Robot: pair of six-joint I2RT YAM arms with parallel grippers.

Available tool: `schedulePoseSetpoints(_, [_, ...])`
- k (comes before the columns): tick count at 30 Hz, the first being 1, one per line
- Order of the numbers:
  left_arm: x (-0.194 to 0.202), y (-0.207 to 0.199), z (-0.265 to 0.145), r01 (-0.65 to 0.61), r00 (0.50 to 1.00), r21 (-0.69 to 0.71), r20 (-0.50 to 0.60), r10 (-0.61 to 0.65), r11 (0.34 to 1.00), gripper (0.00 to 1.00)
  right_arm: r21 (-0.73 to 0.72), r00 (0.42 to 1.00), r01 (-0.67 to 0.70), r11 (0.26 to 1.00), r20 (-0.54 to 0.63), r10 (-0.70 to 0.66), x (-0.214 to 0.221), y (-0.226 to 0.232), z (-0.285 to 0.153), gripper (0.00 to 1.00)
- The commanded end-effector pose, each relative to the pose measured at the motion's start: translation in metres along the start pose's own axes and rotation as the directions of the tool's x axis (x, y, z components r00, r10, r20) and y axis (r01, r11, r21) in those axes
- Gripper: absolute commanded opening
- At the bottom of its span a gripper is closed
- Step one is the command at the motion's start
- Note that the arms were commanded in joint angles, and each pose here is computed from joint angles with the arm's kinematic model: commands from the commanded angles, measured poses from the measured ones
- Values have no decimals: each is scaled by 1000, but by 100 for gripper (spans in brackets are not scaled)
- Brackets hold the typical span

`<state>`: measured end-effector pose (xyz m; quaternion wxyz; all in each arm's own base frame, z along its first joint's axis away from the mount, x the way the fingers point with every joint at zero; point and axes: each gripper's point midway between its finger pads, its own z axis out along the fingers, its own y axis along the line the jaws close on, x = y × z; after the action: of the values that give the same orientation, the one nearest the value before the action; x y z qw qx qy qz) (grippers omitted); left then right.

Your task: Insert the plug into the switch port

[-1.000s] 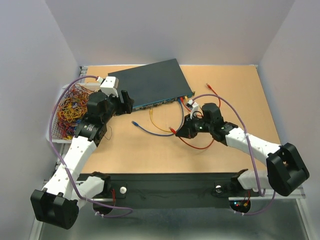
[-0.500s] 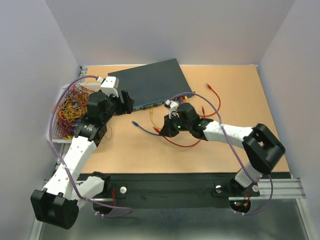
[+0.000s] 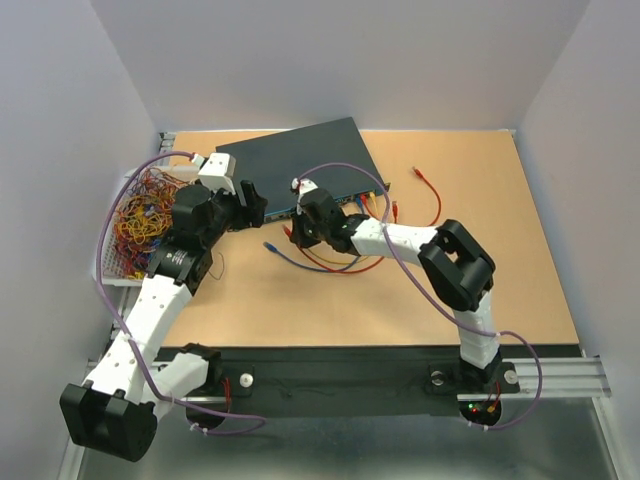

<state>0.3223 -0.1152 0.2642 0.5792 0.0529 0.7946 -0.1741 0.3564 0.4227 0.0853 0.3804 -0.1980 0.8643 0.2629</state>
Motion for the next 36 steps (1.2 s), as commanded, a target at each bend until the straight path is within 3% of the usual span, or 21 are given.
schedulePoseSetpoints(1, [-14,2,-4,-6,998,-13,59,6,1000,79,79,999,8,997,30,-11,-17,-8,0,0])
schedulePoseSetpoints(7, [-18,1,-7,-6,997,-13,74,7,1000,79,29,997,44,999,69,-46,-30,1,-42,0])
schedulePoseSetpoints(11, [-30,-28,-16,-18,994,139,112,2,990,79,-50,988,46,998,148,-38,-56,20,-100,1])
schedulePoseSetpoints(17, [-65,-79,-49,-41,974,392,223,-52,919,82,23,973,-24,999,231,18,-77,8,-181,0])
schedulePoseSetpoints(20, [-80,-104,-73,-87,950,524,299,-87,847,81,-128,962,-22,992,267,55,-95,39,-218,0])
schedulePoseSetpoints(24, [-92,-129,-108,-126,915,654,367,-167,746,80,-433,978,-19,901,178,106,-94,98,-254,0])
schedulePoseSetpoints(29, [-103,-144,-143,-167,879,729,415,-235,664,80,-604,977,-20,797,158,144,-101,131,-283,0])
schedulePoseSetpoints(32, [-109,-159,-177,-247,845,784,461,-270,569,76,-739,972,32,673,179,150,-113,159,-309,1])
schedulePoseSetpoints(36, [-109,-163,-197,-266,826,814,469,-313,517,75,-833,977,42,552,149,150,-112,178,-330,0])
